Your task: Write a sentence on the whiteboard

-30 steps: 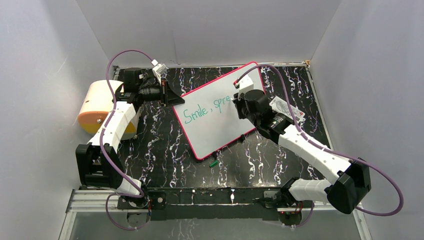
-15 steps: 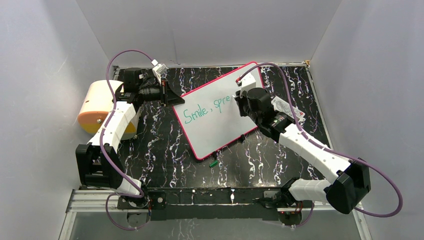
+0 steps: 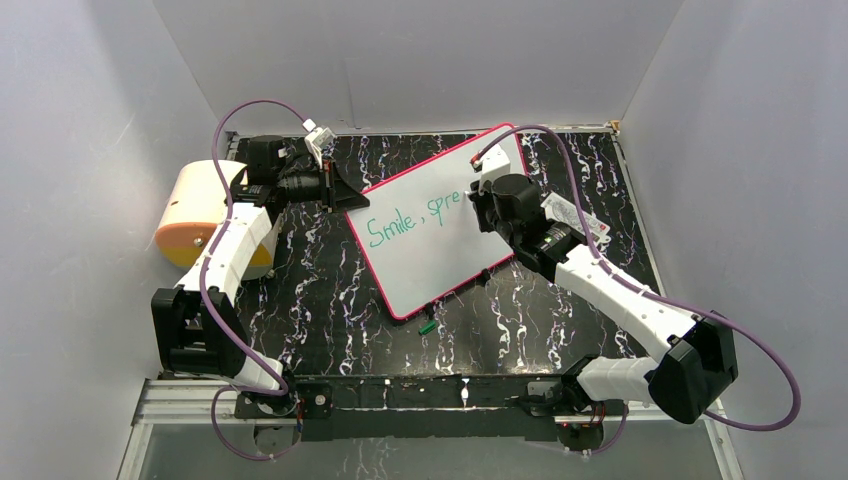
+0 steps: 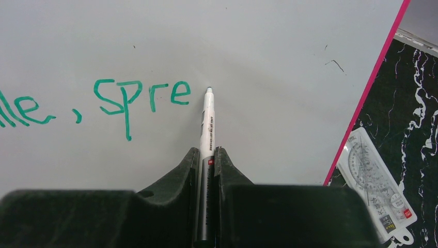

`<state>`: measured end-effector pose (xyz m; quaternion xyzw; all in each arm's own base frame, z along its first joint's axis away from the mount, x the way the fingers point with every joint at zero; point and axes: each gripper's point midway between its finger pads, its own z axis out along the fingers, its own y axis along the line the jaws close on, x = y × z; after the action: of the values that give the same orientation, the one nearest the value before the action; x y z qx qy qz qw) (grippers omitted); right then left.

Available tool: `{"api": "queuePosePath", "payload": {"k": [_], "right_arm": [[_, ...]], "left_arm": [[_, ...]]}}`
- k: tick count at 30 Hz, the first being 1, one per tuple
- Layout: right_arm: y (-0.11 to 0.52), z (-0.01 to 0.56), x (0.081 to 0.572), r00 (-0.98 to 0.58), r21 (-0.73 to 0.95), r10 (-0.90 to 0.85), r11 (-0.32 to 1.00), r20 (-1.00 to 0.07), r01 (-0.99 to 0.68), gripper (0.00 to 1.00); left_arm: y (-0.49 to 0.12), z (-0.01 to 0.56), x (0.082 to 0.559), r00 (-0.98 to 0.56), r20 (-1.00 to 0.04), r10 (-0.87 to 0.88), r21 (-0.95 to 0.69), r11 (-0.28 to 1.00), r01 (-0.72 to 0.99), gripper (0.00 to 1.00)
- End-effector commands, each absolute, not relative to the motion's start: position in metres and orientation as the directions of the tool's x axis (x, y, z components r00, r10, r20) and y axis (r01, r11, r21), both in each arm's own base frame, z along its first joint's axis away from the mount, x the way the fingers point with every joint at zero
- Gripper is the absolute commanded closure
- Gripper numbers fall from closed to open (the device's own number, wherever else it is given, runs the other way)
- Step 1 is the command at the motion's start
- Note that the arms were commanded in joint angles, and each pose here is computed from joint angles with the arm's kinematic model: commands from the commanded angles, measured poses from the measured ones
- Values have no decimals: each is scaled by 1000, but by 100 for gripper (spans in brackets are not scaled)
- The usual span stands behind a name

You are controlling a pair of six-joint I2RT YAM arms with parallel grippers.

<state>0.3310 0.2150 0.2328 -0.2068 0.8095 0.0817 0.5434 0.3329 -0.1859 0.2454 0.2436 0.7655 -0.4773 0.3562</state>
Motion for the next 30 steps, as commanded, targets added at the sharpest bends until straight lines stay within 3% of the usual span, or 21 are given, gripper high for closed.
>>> {"api": "queuePosePath", "payload": {"k": [1,12,30], "right_arm": [[223,262,342,-242,-76,-196,900,-950,-429,100],[227,269,340,-207,-89,-205,882,-957,-462,100],[223,249,324,-274,-96,-263,860,-925,-502,100]], "left_arm": [[-184,214,328,-692,-719,62,-594,463,658,100],[-185,214,328,-693,-719,62,-594,462,658,100],[-185,214,328,-694,-717,62,-596,463,657,100]]}}
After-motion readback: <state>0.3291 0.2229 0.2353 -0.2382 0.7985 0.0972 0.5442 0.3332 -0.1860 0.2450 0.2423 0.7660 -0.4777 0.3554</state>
